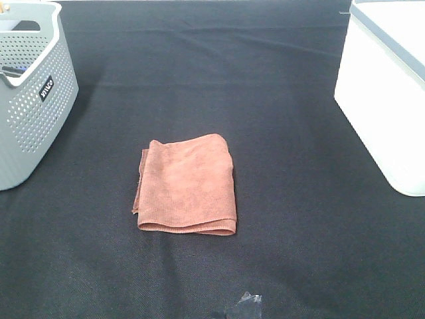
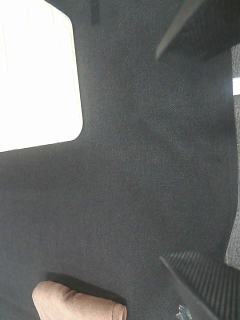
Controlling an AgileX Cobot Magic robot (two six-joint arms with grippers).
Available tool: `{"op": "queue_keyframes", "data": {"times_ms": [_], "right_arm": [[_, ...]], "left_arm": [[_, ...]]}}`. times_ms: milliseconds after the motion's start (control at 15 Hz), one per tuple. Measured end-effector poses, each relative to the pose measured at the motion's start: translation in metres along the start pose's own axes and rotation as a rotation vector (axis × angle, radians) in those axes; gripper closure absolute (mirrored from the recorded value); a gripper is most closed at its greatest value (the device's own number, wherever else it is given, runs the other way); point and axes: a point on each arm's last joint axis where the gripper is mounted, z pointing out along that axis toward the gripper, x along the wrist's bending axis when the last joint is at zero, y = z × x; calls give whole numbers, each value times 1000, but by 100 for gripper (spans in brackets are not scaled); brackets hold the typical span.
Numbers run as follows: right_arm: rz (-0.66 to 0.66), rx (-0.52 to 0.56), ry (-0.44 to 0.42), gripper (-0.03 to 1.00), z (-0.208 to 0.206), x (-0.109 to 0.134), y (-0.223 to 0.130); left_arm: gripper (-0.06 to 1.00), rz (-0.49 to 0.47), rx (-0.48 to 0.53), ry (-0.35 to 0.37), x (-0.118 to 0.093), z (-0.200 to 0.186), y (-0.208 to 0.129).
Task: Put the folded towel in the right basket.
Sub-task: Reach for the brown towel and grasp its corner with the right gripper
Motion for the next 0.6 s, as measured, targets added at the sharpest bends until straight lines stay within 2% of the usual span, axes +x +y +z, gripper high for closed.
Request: {"op": "queue_keyframes", "data": {"times_ms": [600], "right_arm": [[0, 0, 0, 0, 0, 0, 0]], "left_arm": [[-5, 0, 0, 0, 0, 0, 0]]}}
